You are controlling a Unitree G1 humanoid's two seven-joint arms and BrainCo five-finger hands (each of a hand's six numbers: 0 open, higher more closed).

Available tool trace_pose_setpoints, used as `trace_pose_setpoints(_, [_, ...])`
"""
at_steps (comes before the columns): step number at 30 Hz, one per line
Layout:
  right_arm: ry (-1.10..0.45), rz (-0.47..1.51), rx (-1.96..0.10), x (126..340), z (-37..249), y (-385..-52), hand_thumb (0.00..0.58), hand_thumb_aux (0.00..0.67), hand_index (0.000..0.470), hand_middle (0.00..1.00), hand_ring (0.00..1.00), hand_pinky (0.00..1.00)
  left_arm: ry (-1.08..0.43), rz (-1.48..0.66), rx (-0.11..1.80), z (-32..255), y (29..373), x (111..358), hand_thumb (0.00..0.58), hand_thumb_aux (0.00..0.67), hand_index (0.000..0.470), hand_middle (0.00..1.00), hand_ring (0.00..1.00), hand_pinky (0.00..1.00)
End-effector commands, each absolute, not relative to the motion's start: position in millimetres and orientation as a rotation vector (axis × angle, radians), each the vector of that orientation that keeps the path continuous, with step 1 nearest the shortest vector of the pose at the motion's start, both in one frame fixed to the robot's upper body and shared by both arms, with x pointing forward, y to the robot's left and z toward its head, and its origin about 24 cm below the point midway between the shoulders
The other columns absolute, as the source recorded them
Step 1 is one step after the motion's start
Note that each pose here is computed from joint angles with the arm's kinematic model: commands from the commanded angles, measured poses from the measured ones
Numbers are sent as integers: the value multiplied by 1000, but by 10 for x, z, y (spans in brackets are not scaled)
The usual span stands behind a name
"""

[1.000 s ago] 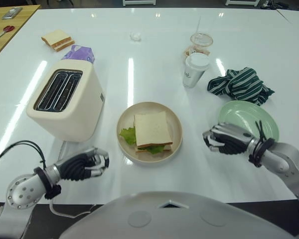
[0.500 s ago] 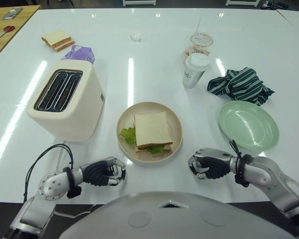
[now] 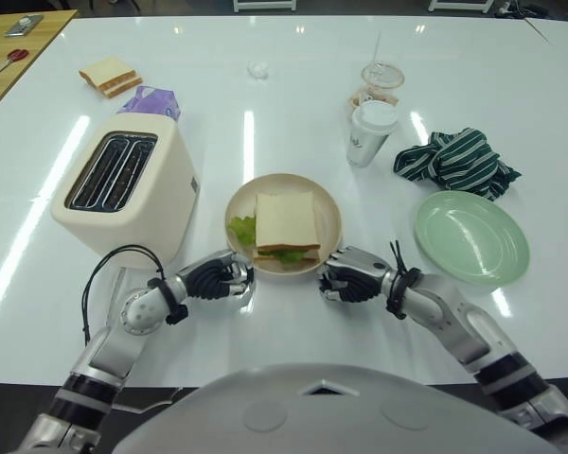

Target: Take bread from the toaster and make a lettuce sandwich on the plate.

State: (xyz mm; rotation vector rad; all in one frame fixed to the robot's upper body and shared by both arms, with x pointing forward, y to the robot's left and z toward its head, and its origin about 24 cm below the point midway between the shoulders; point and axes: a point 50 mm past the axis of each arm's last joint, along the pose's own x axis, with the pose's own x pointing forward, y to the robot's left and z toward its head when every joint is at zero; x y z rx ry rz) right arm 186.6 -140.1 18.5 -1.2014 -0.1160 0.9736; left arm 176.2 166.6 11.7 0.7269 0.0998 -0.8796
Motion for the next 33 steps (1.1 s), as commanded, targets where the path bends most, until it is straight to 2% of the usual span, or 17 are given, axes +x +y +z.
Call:
trace_pose_setpoints(1, [-43, 899, -1199, 1979, 26, -1302, 580, 670, 470, 1000, 1000, 1000, 275, -833, 776, -187, 1715, 1841, 580, 670, 470, 1000, 1000, 1000])
trace_pose_setpoints(7, [-52, 753, -1230, 2336, -30, -1213, 580, 670, 470, 1000, 1000, 1000, 192, -712, 800, -96, 1596, 2284, 580, 670, 470, 1000, 1000, 1000])
trace_pose_setpoints(11, [-68, 624, -1266, 2722, -8, -1187, 580, 670, 470, 1000, 1000, 1000, 132, -619, 799, -17, 1508, 2625, 580, 670, 470, 1000, 1000, 1000])
trace_pose_setpoints(15, [-124, 511, -1270, 2974, 76, -1134, 580, 670, 470, 1000, 1000, 1000, 49, -563, 795, 73, 1391, 2865, 580, 670, 470, 1000, 1000, 1000])
trace_pose_setpoints(21, [-274, 313, -1282, 3181, 261, -1052, 580, 670, 470, 1000, 1000, 1000, -140, -418, 784, 293, 1290, 3110, 580, 670, 470, 1000, 1000, 1000])
trace_pose_setpoints(25, [-381, 175, -1241, 3177, 496, -1148, 580, 670, 470, 1000, 1000, 1000, -303, -298, 747, 579, 1381, 3061, 580, 670, 470, 1000, 1000, 1000])
trace_pose_setpoints(26, [-401, 151, -1222, 3150, 561, -1181, 580, 670, 470, 933, 933, 933, -340, -273, 732, 654, 1413, 3008, 580, 670, 470, 1000, 1000, 1000])
trace_pose_setpoints(27, [-413, 136, -1188, 3099, 629, -1213, 580, 670, 470, 788, 788, 788, -368, -254, 717, 724, 1456, 2931, 580, 670, 470, 1000, 1000, 1000])
trace_pose_setpoints(28, [-432, 143, -1162, 3022, 694, -1232, 580, 670, 470, 533, 533, 533, -382, -256, 711, 774, 1504, 2830, 578, 633, 444, 1000, 1000, 1000])
trace_pose_setpoints(29, [-453, 169, -1141, 2941, 742, -1229, 580, 670, 470, 0, 0, 0, -386, -255, 700, 814, 1548, 2740, 517, 449, 315, 902, 902, 902])
trace_pose_setpoints(30, [-465, 182, -1100, 2847, 788, -1232, 577, 620, 435, 0, 0, 0, -383, -244, 668, 858, 1602, 2642, 408, 305, 214, 388, 388, 388])
trace_pose_setpoints(31, [-480, 187, -1045, 2739, 829, -1231, 436, 336, 236, 0, 0, 0, -402, -219, 597, 932, 1649, 2536, 58, 34, 24, 0, 0, 0])
trace_pose_setpoints(32, [-497, 187, -973, 2639, 858, -1221, 0, 0, 0, 0, 0, 0, -419, -197, 506, 994, 1675, 2443, 0, 0, 0, 0, 0, 0])
trace_pose_setpoints(33, [-504, 173, -892, 2552, 873, -1216, 0, 0, 0, 0, 0, 0, -431, -170, 415, 1040, 1693, 2363, 0, 0, 0, 0, 0, 0])
